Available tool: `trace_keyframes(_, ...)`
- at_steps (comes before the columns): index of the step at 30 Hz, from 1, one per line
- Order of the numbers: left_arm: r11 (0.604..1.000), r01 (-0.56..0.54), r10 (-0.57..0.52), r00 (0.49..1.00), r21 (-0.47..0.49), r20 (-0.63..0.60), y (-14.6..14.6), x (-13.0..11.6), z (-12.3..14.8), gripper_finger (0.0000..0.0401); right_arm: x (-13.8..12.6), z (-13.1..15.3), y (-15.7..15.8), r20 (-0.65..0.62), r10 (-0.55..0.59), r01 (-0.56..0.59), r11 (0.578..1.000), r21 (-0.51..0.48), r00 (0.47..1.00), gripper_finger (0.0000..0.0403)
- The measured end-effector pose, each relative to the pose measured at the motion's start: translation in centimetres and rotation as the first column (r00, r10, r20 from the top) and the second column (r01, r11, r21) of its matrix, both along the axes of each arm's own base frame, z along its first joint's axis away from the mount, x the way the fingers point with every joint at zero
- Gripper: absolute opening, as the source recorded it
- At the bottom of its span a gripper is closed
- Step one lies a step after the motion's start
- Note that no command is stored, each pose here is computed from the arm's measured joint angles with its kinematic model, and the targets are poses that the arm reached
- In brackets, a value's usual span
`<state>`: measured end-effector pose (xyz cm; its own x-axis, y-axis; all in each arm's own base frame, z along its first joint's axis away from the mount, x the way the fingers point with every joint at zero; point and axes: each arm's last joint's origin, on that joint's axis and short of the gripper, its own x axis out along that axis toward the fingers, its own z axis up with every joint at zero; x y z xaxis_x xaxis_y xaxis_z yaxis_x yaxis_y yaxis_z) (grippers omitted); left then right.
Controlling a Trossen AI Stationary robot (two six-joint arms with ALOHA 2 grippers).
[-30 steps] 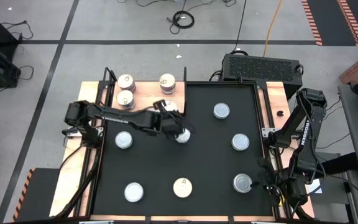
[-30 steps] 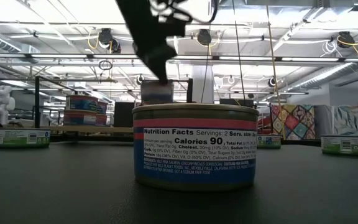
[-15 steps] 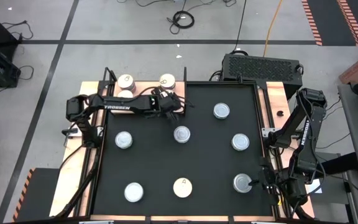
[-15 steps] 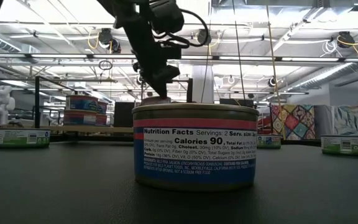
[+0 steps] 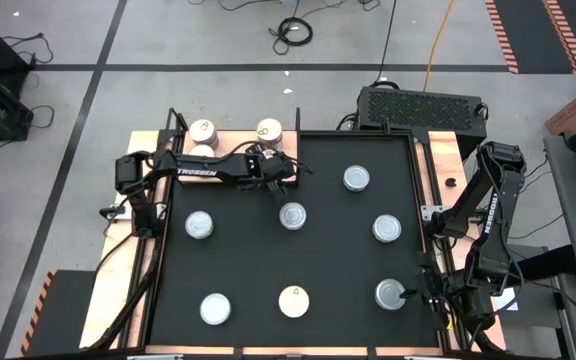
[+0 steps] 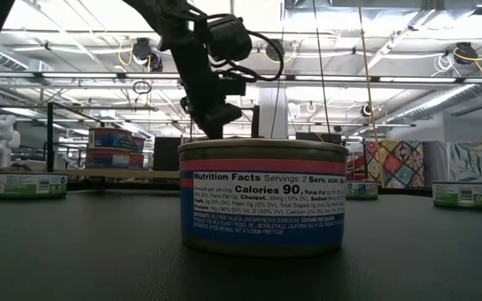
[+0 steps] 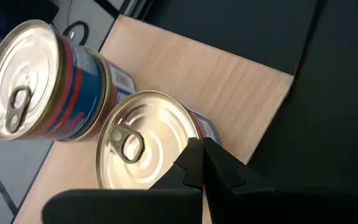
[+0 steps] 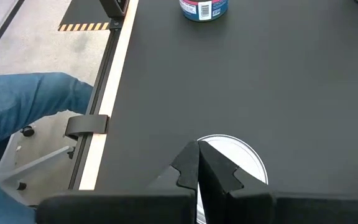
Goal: Stack canned seafood by type on shelf
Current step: Put the blue tuna can on the shelf
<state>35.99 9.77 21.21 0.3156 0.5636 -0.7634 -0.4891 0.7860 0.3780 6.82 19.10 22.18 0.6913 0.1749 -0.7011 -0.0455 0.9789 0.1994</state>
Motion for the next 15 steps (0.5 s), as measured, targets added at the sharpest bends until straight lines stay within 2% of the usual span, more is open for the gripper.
trace_keyframes(15, 1.000, -0.009, 0.009, 1.000, -0.001, -0.004, 0.36, 0.06, -0.29, 0.0001, 0.00, 0.01, 0.00, -0.002, -0.009, 0.009, 1.000, 0.010, 1.000, 0.0000)
